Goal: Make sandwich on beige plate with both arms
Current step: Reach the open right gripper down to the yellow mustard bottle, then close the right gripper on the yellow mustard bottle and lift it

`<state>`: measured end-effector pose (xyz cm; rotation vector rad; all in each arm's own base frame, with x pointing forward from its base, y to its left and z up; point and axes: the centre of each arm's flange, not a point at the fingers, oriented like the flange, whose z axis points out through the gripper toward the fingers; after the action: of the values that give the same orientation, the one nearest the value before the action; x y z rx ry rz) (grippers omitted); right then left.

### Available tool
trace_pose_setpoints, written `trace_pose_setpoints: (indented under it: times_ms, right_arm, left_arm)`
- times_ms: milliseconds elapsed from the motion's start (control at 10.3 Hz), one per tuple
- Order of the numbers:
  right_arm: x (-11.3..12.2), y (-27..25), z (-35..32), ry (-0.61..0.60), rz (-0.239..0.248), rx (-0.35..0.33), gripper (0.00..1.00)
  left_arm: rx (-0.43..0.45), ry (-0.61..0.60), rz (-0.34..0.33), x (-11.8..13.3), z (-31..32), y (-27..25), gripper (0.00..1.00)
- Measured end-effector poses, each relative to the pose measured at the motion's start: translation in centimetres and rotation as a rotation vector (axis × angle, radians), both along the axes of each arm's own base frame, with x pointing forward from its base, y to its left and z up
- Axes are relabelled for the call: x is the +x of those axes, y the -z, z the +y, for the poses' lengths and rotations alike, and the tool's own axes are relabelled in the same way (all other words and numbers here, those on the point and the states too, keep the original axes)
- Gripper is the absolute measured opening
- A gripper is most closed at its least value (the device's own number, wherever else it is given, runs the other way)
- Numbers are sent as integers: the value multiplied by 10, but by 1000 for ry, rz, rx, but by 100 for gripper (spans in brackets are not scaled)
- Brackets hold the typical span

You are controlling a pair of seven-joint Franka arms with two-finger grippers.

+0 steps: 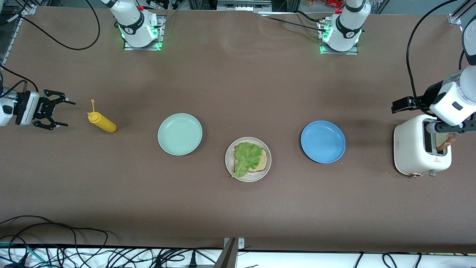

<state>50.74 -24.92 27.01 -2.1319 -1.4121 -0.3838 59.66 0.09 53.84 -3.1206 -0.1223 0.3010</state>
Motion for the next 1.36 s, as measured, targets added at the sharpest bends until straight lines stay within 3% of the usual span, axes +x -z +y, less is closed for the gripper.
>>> trace_pose_setpoints:
  times_ms: [680,874,1360]
  right_arm:
    - [-8,78,15,-55,-141,202,100]
    - [-10,96,23,-52,-159,265,100]
    - [-2,115,49,-20,-179,348,100]
  left_arm:
    - [1,0,3,2,0,3,100]
    - [1,0,3,2,0,4,100]
    - [1,0,3,2,0,4,100]
